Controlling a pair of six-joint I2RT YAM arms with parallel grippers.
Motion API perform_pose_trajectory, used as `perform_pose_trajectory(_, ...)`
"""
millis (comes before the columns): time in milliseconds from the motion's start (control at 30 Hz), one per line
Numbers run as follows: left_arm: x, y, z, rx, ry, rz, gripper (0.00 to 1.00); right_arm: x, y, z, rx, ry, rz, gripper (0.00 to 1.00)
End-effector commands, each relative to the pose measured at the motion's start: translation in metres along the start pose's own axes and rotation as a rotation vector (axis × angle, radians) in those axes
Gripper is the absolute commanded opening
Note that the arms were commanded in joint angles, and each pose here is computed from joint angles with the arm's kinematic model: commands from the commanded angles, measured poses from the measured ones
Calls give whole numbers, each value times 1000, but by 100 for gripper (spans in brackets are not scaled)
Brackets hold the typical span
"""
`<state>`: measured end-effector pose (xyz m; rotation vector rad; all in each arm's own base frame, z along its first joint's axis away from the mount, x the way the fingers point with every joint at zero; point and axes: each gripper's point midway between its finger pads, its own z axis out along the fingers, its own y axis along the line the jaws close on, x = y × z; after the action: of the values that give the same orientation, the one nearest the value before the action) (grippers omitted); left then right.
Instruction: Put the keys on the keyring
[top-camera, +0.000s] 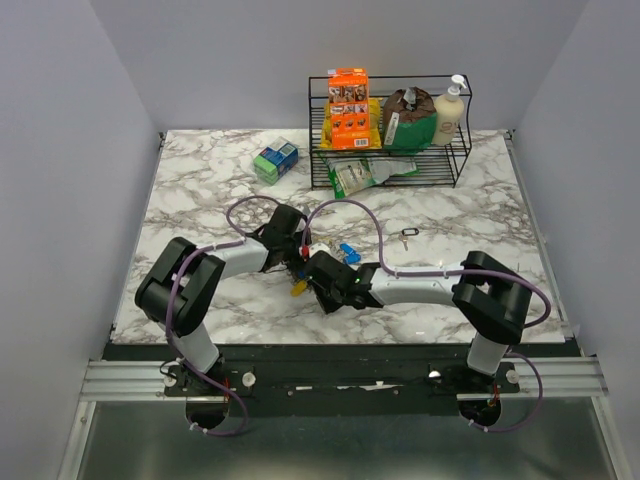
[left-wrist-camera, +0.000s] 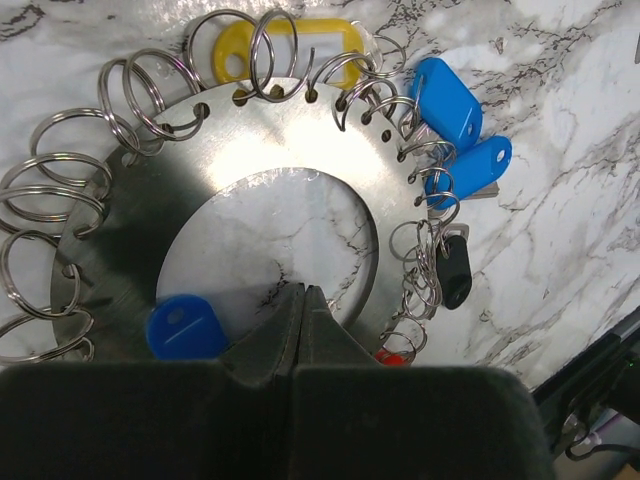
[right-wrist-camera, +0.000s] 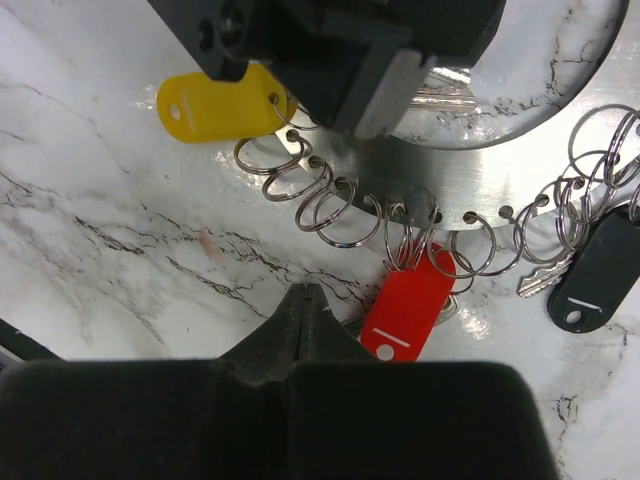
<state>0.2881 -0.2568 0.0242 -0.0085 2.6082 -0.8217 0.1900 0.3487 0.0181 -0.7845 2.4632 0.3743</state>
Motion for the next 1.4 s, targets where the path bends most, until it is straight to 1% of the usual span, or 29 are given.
perform_pose_trajectory(0, 19, 4, 1, 2, 50, -5, 0, 30, -29, 0, 139, 96, -3, 0)
perform_pose_trajectory(133, 27, 14, -2, -32, 59, -7, 0, 40, -44, -10, 201, 113, 16, 1)
perform_pose_trajectory(367, 40, 25, -8, -60, 68, -13, 0, 53, -59, -20, 257, 132, 30, 1)
perform_pose_trajectory(500, 40, 24, -12, -63, 63, -12, 0, 55, -75, -23, 310, 124, 47, 1)
perform_pose_trajectory(700, 39, 22, -17, -71, 64, -3, 0, 50, -87, -26, 327, 94, 63, 1)
perform_pose_trajectory(900, 40, 19, -20, -67, 59, -3, 0, 37, -77, -28, 244, 41, 42, 2)
perform_pose_trajectory(1167, 41, 13, -25, -53, 60, -14, 0, 10, -57, -53, 84, -120, 25, 4)
perform_pose_trajectory(1367, 49, 14, -28, -55, 66, -27, 0, -5, -35, -64, -58, -200, -7, 6)
